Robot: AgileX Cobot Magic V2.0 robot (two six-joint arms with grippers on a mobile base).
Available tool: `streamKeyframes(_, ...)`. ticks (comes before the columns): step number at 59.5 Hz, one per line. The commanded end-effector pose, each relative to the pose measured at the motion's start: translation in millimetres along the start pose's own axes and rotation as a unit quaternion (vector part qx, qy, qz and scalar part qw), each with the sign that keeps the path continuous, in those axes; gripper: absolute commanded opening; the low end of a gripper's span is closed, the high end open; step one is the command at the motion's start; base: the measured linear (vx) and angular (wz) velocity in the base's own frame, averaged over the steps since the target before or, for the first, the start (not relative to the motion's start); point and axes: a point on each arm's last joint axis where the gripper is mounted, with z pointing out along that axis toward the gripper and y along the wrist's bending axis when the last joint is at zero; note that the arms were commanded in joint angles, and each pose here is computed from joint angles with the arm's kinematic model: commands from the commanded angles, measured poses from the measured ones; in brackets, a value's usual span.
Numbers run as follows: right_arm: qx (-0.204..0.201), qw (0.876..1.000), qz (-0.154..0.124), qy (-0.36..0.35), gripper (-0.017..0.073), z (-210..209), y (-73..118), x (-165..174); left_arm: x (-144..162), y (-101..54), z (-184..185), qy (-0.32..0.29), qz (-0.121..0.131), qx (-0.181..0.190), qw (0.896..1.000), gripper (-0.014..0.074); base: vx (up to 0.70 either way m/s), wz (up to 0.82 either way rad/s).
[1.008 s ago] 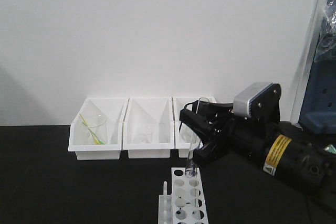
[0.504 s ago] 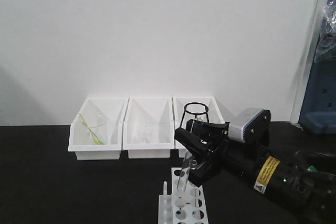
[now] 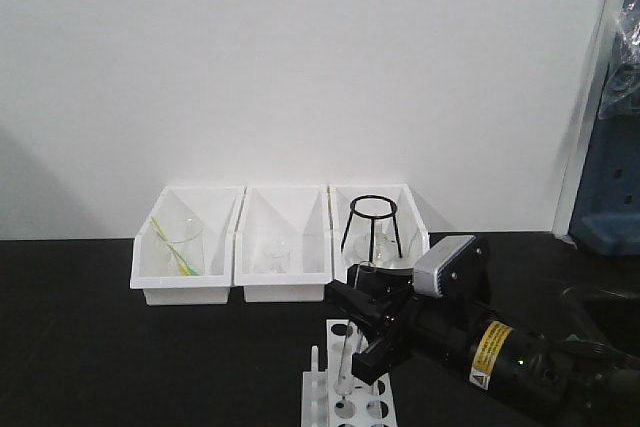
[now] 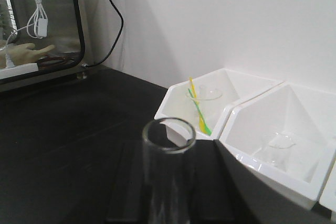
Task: Flip and reinsert test tube from rack
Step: 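Push the test tube down into the rack hole with the right gripper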
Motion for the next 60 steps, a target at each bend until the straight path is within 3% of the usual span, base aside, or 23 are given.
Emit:
streamKeyframes(1, -0.016, 0.998, -0.005, -0.062, -0.0010, 0.0, 1.5, -21.9, -9.8, 0.2, -1.2, -0.047, -0.001, -0.001, 0.999, -0.0006, 0.00, 0.00)
streamKeyframes(18, -0.028, 0.999, 0.012, -0.024, -0.0010, 10.2, -3.2, 14.3, -9.8, 0.2, -1.2, -0.047, -0.001, -0.001, 0.999, -0.0006, 0.00, 0.00)
streamKeyframes(44, -0.010, 1.000, 0.010, 0.028, 0.0004, 11.5, -7.2, 27.9, -9.8, 0.2, -1.2, -0.047, -0.001, -0.001, 0.999, -0.0006, 0.00, 0.00)
streamKeyframes(51, -0.012, 1.000, 0.012, 0.027, 0.0060, 11.9, -7.2, 29.1, -9.8, 0.2, -1.2, -0.047, -0.001, -0.001, 0.999, -0.0006, 0.00, 0.00)
streamKeyframes(60, -0.013, 1.000, 0.012, 0.025, 0.0210, 11.9, -7.0, 28.7, -9.8, 0.2, -1.2, -0.047, -0.001, -0.001, 0.999, -0.0006, 0.00, 0.00)
